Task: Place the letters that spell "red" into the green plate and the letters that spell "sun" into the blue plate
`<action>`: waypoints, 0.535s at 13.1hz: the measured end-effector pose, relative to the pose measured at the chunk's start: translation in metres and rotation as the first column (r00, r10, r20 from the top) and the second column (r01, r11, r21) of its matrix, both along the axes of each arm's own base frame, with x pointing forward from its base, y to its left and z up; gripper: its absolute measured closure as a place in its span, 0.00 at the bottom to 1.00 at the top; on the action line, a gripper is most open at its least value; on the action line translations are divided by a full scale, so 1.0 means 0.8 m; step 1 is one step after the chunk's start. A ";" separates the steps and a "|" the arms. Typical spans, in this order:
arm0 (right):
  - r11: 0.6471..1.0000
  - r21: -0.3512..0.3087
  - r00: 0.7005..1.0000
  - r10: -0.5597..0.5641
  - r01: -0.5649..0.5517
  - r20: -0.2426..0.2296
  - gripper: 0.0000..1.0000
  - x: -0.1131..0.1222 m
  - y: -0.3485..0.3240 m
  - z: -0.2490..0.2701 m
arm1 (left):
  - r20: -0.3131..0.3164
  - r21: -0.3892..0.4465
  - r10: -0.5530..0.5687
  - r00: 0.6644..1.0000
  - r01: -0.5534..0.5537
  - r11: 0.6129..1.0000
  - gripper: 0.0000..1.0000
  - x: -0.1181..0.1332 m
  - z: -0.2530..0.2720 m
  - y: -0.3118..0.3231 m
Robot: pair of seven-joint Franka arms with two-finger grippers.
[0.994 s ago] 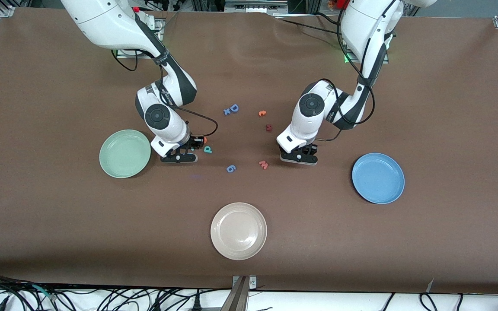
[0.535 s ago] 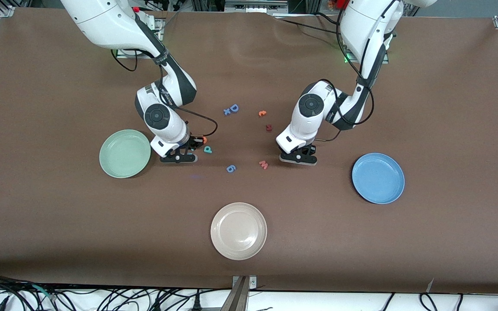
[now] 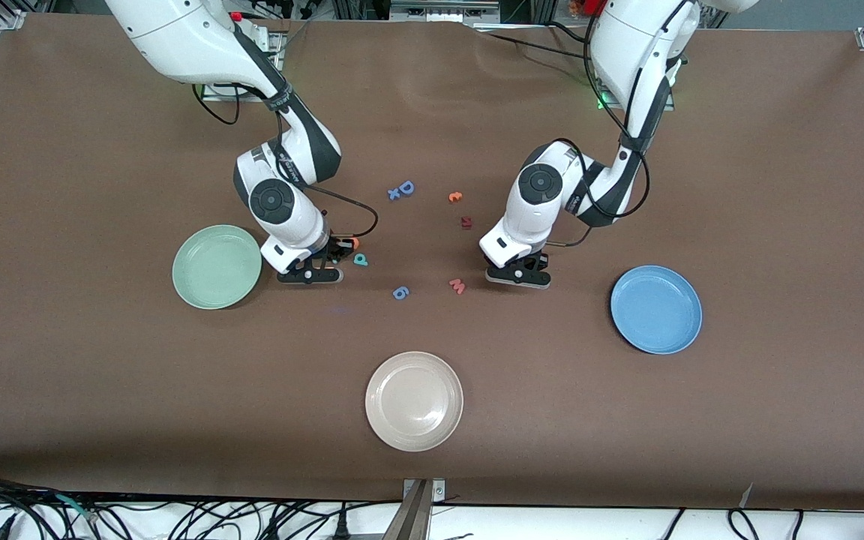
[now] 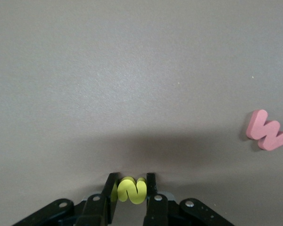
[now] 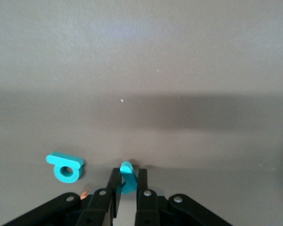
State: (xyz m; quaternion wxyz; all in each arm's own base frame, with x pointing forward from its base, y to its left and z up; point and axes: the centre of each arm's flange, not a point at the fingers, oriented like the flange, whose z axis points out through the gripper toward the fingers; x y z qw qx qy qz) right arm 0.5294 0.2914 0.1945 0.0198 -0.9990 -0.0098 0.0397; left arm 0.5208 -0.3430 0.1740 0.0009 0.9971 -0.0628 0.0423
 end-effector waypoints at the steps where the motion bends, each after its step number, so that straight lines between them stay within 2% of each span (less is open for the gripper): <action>1: 1.000 -0.010 1.000 -0.009 0.009 -0.001 0.83 0.007 -0.007 0.017 | -0.010 0.008 0.003 1.000 -0.003 1.000 0.72 0.003 0.003 0.000; 4: 0.996 -0.063 0.998 -0.066 0.065 -0.004 0.83 0.037 -0.065 0.074 | -0.062 0.049 0.017 0.998 -0.014 0.999 0.72 0.023 0.028 -0.006; 7: 0.990 -0.112 0.995 -0.092 0.089 -0.025 0.83 0.057 -0.146 0.091 | -0.086 0.070 0.050 0.995 -0.044 0.997 0.72 0.045 0.046 0.008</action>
